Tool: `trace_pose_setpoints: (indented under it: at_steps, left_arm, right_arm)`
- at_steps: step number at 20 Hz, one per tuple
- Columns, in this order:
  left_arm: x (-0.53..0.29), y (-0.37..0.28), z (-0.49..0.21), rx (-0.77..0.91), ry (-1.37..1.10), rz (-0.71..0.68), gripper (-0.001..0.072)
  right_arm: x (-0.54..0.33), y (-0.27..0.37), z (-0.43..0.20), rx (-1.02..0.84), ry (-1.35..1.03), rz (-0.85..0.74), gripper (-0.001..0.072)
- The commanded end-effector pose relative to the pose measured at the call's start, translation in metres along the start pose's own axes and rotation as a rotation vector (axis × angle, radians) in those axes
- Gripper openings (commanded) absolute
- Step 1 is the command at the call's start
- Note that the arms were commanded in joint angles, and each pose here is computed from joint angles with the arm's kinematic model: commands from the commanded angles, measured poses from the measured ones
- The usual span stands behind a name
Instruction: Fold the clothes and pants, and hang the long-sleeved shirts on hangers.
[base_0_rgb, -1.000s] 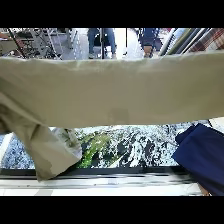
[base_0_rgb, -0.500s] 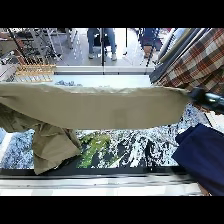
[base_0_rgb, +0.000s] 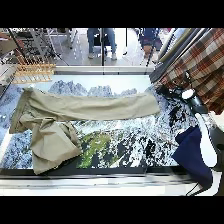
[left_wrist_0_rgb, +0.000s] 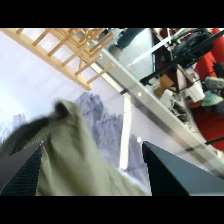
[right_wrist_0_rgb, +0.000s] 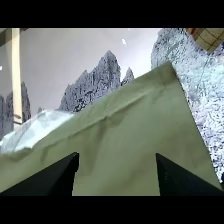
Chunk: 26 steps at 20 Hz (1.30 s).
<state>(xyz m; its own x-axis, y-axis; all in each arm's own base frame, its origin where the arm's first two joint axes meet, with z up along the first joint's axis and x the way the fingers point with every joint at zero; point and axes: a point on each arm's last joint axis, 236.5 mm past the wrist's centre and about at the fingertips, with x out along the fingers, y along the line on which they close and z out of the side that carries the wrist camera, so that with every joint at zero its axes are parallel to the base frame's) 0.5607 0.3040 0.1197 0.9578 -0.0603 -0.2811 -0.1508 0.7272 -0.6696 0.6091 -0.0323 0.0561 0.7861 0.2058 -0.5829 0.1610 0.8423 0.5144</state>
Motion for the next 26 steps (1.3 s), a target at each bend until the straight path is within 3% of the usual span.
trace_pose_setpoints:
  at_steps: [1,3,5,7,10,15,17,18,23,24,25,26]
  left_arm:
    - [-0.041,0.067,-0.022,-0.042,0.173,0.243,0.0674]
    - [-0.099,0.113,-0.074,-0.115,0.441,0.467,0.0667]
    - [-0.144,0.124,-0.131,-0.164,0.712,0.539,0.0576]
    - [-0.148,0.120,-0.164,-0.206,0.801,0.482,0.0508]
    - [-0.110,0.091,-0.182,-0.303,0.717,0.266,0.0509]
    - [-0.078,0.098,-0.202,-0.330,0.653,0.281,0.0515]
    - [-0.066,0.096,-0.213,-0.323,0.671,0.278,0.0515]
    - [-0.061,0.096,-0.217,-0.326,0.671,0.283,0.0515]
    - [-0.046,0.102,-0.222,-0.347,0.642,0.313,0.0504]
    - [-0.045,0.103,-0.220,-0.346,0.633,0.319,0.0471]
    - [-0.044,0.105,-0.219,-0.345,0.623,0.324,0.0302]
    - [-0.043,0.107,-0.217,-0.343,0.613,0.328,0.0187]
  right_arm:
    - [-0.014,0.007,-0.011,-0.043,0.116,0.030,0.0566]
    - [-0.040,0.029,-0.034,-0.150,0.235,0.093,0.0566]
    - [-0.072,0.076,-0.073,-0.267,0.384,0.254,0.0566]
    - [-0.105,0.122,-0.106,-0.315,0.506,0.386,0.0565]
    - [-0.136,0.175,-0.150,-0.432,0.609,0.475,0.0562]
    - [-0.138,0.247,-0.248,-0.554,0.732,0.545,0.0562]
    - [-0.122,0.265,-0.295,-0.512,0.760,0.508,0.0556]
    - [-0.111,0.272,-0.320,-0.477,0.779,0.493,0.0505]
    - [-0.038,0.315,-0.384,-0.359,0.749,0.506,0.0507]
    - [-0.029,0.324,-0.392,-0.373,0.752,0.516,0.0507]
    - [-0.019,0.332,-0.402,-0.373,0.762,0.517,0.0508]
    - [-0.010,0.337,-0.410,-0.373,0.770,0.511,0.0508]
